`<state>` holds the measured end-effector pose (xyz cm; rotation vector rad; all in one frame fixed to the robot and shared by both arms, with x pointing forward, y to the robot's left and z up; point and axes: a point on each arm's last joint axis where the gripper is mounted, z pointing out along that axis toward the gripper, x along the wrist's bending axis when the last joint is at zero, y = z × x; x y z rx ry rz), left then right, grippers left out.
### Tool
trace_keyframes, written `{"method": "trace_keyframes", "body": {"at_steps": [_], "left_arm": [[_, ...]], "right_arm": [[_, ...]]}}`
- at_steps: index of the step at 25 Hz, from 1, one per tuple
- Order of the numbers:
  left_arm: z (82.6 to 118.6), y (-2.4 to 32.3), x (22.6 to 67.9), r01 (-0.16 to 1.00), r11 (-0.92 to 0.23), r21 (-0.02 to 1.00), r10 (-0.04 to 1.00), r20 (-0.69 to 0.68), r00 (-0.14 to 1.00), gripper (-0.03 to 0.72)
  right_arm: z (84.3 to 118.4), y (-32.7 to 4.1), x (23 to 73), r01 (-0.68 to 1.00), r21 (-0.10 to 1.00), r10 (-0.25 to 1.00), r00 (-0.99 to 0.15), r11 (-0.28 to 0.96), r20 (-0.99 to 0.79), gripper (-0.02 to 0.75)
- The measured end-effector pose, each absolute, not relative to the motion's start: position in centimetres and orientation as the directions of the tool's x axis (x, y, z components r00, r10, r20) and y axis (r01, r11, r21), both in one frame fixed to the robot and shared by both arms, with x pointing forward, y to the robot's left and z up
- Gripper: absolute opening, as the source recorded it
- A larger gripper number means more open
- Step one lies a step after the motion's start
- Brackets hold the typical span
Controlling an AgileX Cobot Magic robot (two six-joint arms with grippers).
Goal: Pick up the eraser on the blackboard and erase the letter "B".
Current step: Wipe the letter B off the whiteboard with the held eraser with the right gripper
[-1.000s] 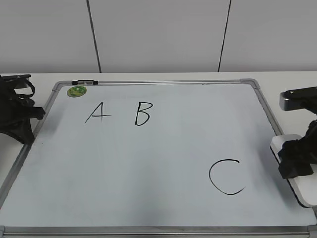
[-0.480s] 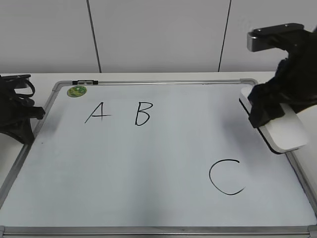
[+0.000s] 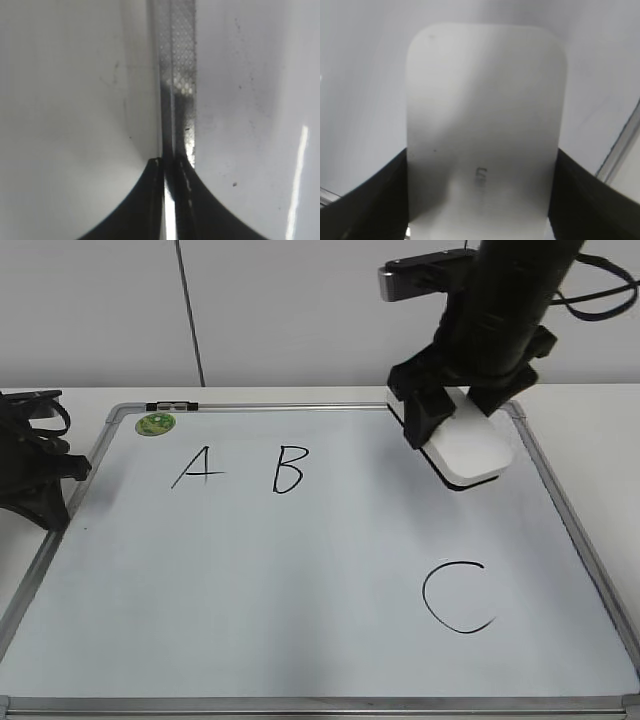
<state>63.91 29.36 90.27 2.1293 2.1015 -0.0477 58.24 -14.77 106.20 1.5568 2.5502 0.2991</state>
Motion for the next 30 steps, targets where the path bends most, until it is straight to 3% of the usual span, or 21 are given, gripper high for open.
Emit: {"method": "trace_keyframes", "body": {"at_steps": [15, 21, 30], "left_arm": [[90.3, 29.4, 63.9, 0.997, -0.001, 0.082, 0.991, -0.133, 0.012, 0.011], [90.3, 29.4, 63.9, 0.997, -0.001, 0.082, 0.991, -0.133, 0.012, 0.011], [90.3, 29.4, 63.9, 0.997, -0.002, 0.082, 0.991, -0.134, 0.012, 0.011]], "right_arm": [[101.6, -7.7, 65.9, 0.827, 0.263, 0.857, -0.515, 0.497, 0.001, 0.553], [98.1, -6.5, 67.6, 0.830, 0.242, 0.855, -0.518, 0.502, 0.003, 0.553], [94.8, -5.4, 69.2, 0.813, 0.301, 0.853, -0.522, 0.498, -0.001, 0.553]]}}
